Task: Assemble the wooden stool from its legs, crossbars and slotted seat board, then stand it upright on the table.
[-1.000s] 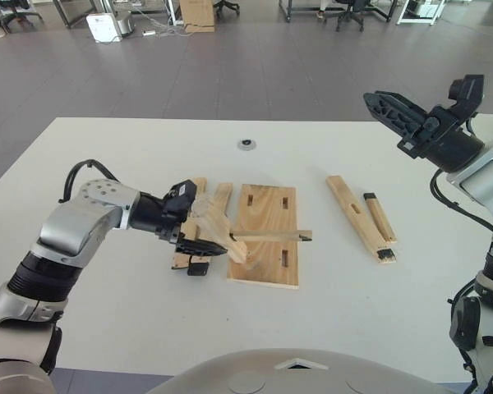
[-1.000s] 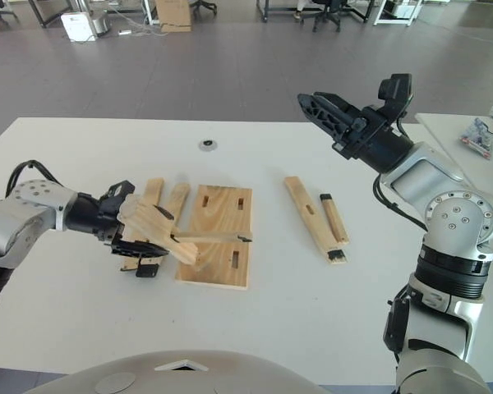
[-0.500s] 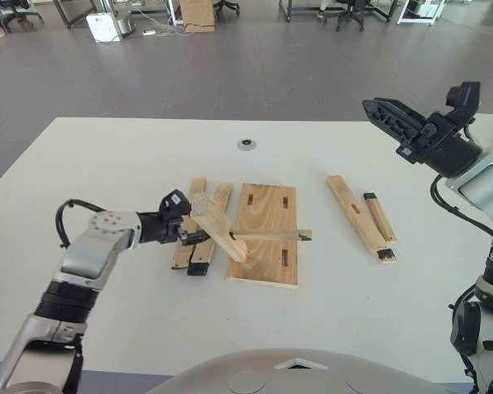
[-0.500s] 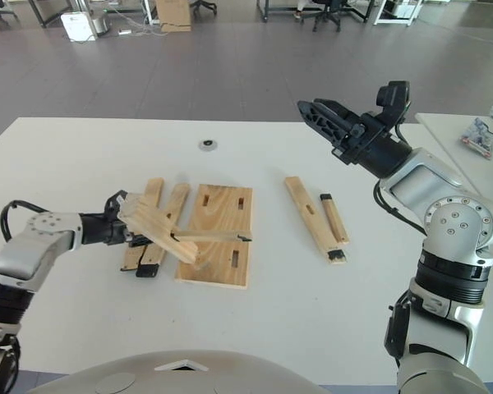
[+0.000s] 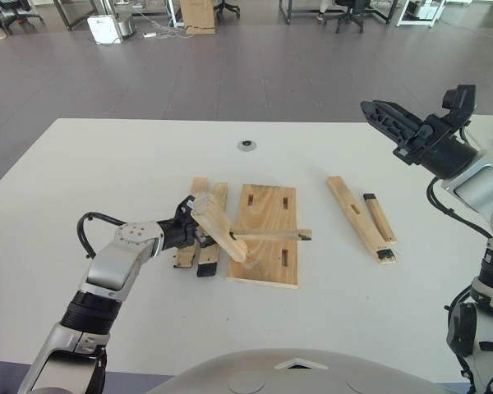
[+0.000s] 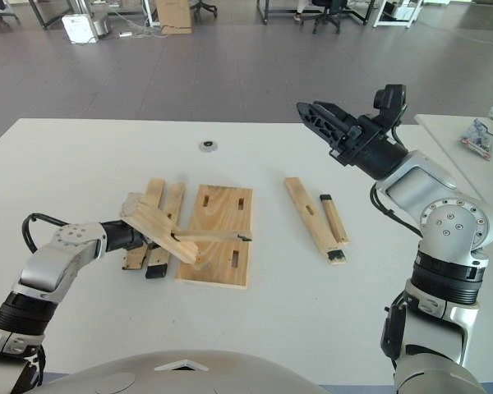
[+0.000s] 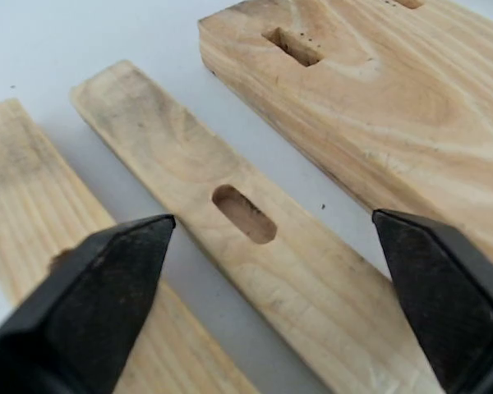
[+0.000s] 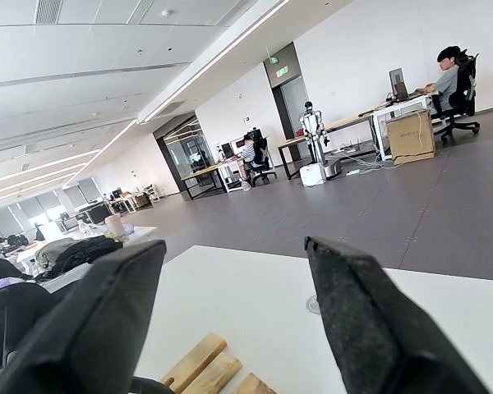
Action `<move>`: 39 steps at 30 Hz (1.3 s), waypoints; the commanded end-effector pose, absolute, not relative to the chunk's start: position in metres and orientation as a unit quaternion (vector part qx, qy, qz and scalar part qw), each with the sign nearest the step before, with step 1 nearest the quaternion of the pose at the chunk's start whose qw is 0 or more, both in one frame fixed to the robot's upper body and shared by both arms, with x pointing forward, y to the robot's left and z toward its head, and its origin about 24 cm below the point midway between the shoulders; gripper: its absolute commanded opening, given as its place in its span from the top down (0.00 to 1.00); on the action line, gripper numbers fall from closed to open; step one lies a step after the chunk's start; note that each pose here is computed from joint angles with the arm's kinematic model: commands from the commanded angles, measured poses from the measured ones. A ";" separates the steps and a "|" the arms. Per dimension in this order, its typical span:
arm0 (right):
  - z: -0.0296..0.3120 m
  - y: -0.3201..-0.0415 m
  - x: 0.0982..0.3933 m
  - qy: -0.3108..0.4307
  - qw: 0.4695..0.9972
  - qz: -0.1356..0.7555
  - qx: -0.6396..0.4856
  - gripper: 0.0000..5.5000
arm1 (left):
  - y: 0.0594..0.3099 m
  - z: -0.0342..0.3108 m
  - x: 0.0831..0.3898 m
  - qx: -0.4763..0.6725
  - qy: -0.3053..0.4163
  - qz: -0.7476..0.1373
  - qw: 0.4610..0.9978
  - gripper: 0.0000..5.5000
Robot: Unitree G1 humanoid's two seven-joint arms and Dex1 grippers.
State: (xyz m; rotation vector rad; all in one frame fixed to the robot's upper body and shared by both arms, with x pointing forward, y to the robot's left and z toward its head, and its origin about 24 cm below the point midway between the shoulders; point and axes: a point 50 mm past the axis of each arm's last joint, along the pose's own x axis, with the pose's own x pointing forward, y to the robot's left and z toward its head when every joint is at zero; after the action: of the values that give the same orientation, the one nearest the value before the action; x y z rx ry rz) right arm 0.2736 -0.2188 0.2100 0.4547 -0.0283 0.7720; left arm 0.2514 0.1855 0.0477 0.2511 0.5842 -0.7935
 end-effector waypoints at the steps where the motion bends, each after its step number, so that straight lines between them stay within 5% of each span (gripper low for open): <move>1: 0.209 -0.220 0.271 -0.014 0.904 0.365 0.224 0.42 | 0.203 0.018 0.235 0.126 0.371 -0.375 0.840 0.23; 17: 0.202 -0.216 0.271 -0.010 0.905 0.354 0.236 0.42 | 0.249 0.000 0.222 0.212 0.459 -0.421 0.753 0.54; 26: 0.203 -0.216 0.274 -0.009 0.904 0.354 0.238 0.42 | 0.249 0.004 0.230 0.230 0.443 -0.420 0.758 0.34; 30: 0.203 -0.216 0.274 -0.011 0.905 0.352 0.238 0.42 | 0.247 0.003 0.230 0.207 0.441 -0.419 0.767 0.34; 39: 0.203 -0.216 0.275 -0.009 0.905 0.350 0.241 0.42 | 0.242 0.009 0.233 0.153 0.438 -0.435 0.772 0.62</move>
State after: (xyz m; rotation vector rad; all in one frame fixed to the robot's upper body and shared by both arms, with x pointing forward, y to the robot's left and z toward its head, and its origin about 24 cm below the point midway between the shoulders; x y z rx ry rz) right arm 0.2736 -0.2165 0.1986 0.4970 -0.0053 0.7204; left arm 0.2566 0.2288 0.0425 0.4089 0.7403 -0.9920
